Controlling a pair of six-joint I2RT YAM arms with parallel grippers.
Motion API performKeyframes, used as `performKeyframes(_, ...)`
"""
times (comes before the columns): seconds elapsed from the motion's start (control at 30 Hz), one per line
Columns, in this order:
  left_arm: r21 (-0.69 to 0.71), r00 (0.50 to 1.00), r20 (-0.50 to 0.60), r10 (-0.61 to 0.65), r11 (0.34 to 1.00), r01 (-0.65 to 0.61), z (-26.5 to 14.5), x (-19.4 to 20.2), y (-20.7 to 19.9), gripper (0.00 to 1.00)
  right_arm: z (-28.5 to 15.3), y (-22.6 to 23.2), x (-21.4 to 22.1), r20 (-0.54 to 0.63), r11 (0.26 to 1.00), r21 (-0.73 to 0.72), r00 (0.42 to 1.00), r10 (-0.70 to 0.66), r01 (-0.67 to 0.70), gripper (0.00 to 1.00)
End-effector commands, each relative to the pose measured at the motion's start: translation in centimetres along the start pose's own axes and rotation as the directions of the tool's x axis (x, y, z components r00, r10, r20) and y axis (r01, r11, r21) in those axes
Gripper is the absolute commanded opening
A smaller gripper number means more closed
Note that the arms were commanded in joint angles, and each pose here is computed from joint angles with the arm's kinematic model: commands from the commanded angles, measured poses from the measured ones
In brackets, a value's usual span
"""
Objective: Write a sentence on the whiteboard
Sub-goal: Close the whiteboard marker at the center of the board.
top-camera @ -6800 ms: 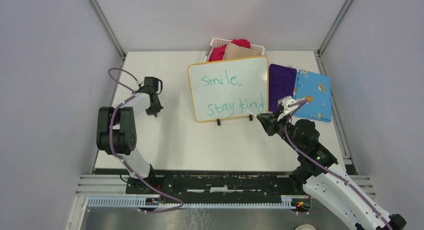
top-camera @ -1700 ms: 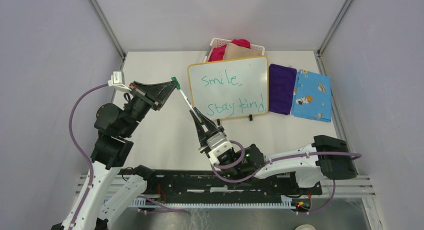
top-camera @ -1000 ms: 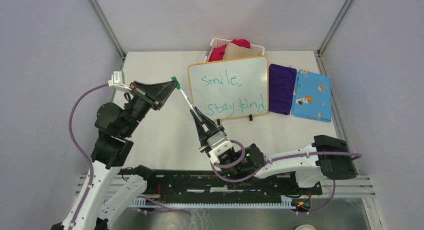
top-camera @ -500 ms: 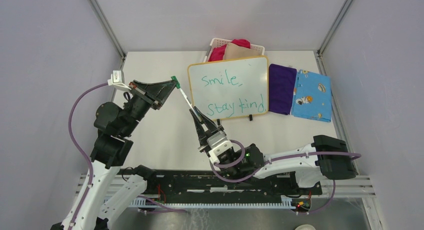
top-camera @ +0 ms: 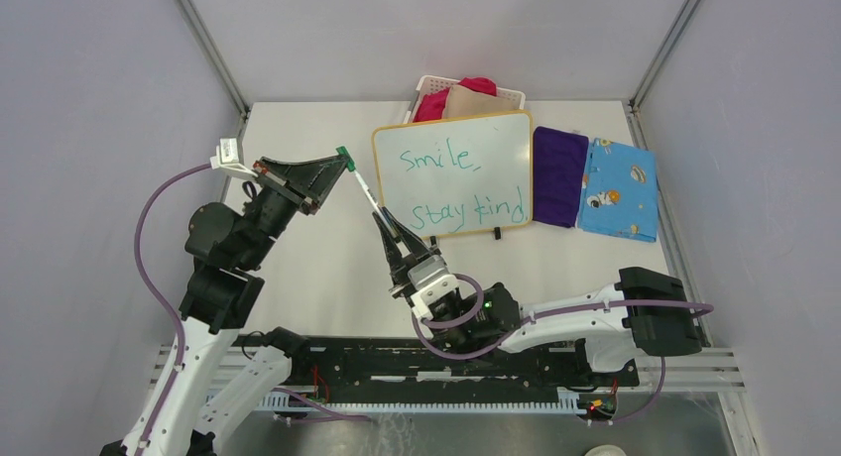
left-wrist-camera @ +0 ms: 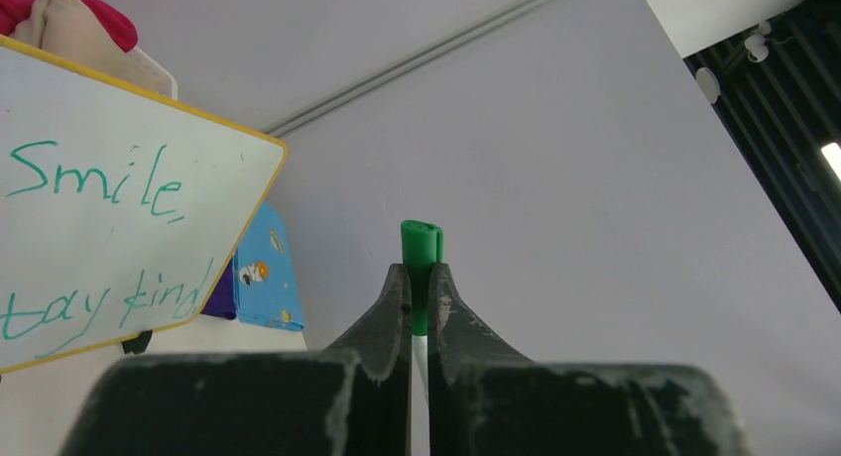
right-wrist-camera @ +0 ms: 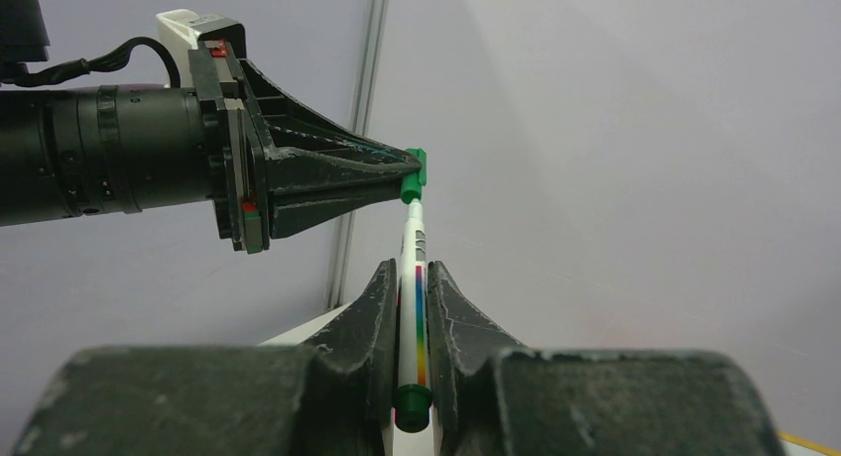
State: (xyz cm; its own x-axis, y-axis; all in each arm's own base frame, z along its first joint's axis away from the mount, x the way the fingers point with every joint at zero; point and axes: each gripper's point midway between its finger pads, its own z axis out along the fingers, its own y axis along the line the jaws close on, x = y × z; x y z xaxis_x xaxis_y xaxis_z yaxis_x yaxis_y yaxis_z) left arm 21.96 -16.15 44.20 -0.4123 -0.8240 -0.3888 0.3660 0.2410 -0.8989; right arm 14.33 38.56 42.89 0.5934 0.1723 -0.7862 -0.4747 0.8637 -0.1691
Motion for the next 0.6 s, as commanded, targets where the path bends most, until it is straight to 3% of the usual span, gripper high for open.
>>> performKeyframes(0.0, 0.050, 0.998, -0.057, 0.035, 0.998, -0.032, -0.41, 0.94, -1.34, 0.02, 1.40, -0.84, -2.23, 0.064, 0.997, 0.031, 0.995, 0.073, -0.075, 0.00)
performKeyframes(0.57, 0.012, 0.999, -0.022, 0.042, 0.999, -0.041, -0.04, 0.32, -0.61, 0.02, 1.49, -0.28, -2.09, 0.062, 0.997, 0.012, 0.995, 0.076, -0.077, 0.00)
